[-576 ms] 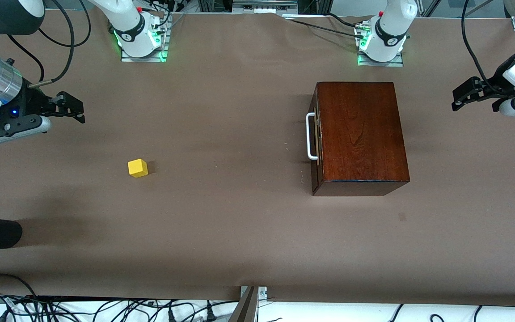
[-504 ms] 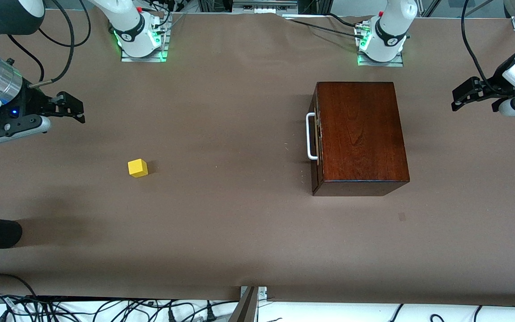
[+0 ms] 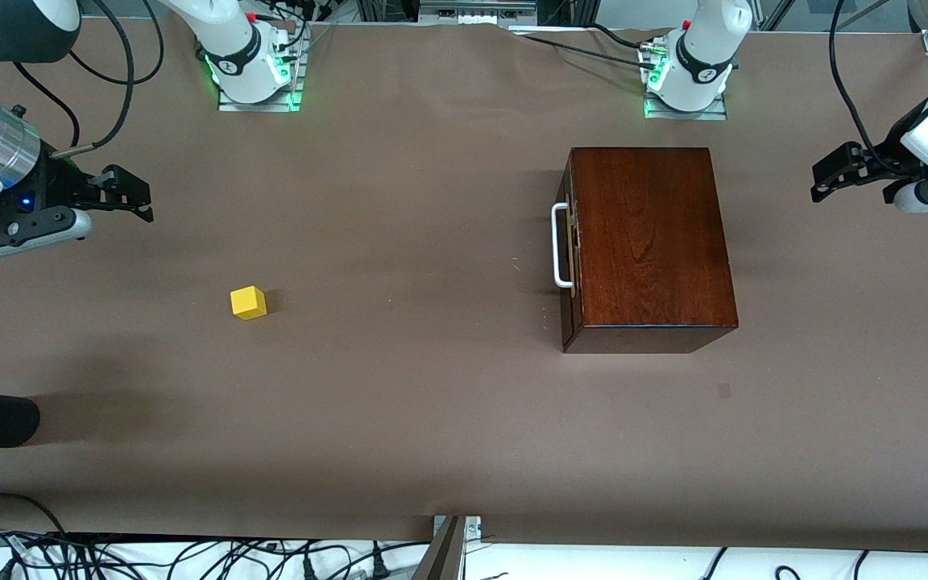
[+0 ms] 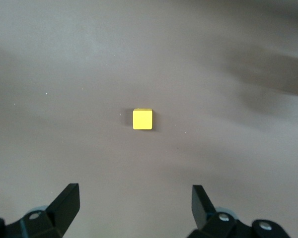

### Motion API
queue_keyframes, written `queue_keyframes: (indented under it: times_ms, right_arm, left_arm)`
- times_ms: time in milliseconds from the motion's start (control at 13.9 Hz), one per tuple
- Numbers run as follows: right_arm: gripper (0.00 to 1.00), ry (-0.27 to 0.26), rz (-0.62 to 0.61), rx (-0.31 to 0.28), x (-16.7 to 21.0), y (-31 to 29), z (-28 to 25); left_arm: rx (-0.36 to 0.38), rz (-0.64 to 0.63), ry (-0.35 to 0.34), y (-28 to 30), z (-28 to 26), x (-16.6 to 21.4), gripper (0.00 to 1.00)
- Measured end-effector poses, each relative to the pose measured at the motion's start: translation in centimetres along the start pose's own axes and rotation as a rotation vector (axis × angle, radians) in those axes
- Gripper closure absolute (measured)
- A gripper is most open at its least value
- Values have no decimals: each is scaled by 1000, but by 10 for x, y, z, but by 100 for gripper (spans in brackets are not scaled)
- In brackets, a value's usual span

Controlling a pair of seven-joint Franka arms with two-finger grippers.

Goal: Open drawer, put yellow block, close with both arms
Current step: 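Move the left gripper toward the white drawer handle of the box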

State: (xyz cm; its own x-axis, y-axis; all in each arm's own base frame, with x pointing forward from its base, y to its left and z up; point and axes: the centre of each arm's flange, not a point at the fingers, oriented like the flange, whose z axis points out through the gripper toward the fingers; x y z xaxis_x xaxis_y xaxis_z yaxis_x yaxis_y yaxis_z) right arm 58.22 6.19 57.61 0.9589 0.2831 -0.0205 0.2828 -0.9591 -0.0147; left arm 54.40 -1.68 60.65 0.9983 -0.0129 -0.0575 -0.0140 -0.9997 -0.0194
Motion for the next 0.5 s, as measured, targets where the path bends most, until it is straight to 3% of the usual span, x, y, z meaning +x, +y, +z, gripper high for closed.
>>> queue_keyframes:
  times_ms: [288, 504]
  right_arm:
    - [0, -1, 0, 0, 0, 0, 0]
    - [0, -1, 2, 0, 0, 1, 1]
  left_arm:
    - [0, 7, -10, 3, 5, 1, 0]
    - [5, 114, -35, 66, 17, -1, 0]
